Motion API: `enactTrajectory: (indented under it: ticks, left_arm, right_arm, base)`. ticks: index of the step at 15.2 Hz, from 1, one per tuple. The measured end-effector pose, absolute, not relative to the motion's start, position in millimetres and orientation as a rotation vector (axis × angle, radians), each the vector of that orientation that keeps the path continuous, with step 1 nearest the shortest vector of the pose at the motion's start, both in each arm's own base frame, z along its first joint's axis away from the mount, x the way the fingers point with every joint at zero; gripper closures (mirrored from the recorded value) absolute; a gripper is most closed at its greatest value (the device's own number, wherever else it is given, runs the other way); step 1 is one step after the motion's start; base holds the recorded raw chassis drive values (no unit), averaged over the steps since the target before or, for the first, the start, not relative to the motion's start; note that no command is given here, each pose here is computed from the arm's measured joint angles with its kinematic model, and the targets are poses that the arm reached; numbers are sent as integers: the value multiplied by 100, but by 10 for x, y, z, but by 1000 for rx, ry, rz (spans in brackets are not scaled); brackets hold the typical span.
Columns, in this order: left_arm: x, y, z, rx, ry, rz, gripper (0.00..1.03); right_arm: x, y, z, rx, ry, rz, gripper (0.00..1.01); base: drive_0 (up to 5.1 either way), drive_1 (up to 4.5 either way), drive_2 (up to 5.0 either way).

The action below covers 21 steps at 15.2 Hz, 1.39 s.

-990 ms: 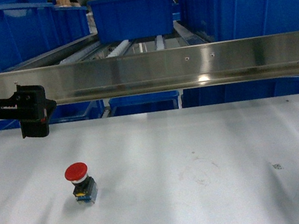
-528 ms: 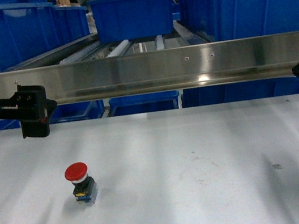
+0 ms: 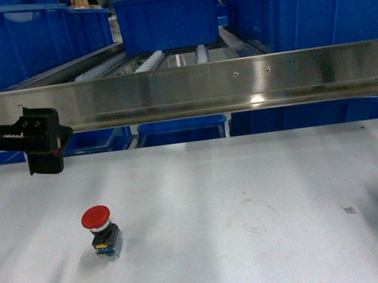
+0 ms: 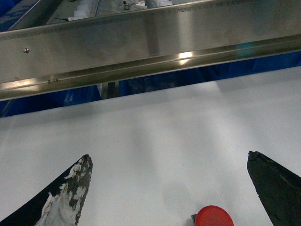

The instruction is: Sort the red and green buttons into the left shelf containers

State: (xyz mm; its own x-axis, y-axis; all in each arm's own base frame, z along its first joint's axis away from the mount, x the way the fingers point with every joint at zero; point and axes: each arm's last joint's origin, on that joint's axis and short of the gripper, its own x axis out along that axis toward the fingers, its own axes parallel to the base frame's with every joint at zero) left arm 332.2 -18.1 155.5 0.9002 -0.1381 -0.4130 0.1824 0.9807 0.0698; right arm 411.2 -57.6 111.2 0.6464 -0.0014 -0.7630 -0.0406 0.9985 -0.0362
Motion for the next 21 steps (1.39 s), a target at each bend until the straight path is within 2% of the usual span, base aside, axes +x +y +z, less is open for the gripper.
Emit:
enactTrajectory:
  ticks: [3,10,15,16,20,21]
  left_arm:
    - [3322,-181,1555,108,419,-166,5]
    - [3322,-181,1555,108,419,-166,5]
    - [3322,-181,1555,108,419,-166,5]
    - [3322,-181,1555,108,419,-166,5]
    - [3322,-181,1555,108,419,-166,5]
    - [3322,-181,1555,108,419,-166,5]
  right_arm:
    - [4120,-570,973,-46,911,22,3]
    - [4199,-540,792,-89,937,10,3]
    - [4160,-542,447,-114,1018,25,3]
    - [4157,-552,428,-112,1022,23,6]
    - [4164,-595,396,-105,967,21,57]
    - [4165,-595,390,-105,967,21,67]
  base:
    - [0,0,0]
    - [0,0,0]
    - [0,0,0]
    - [0,0,0]
    - [0,0,0]
    - [0,0,0]
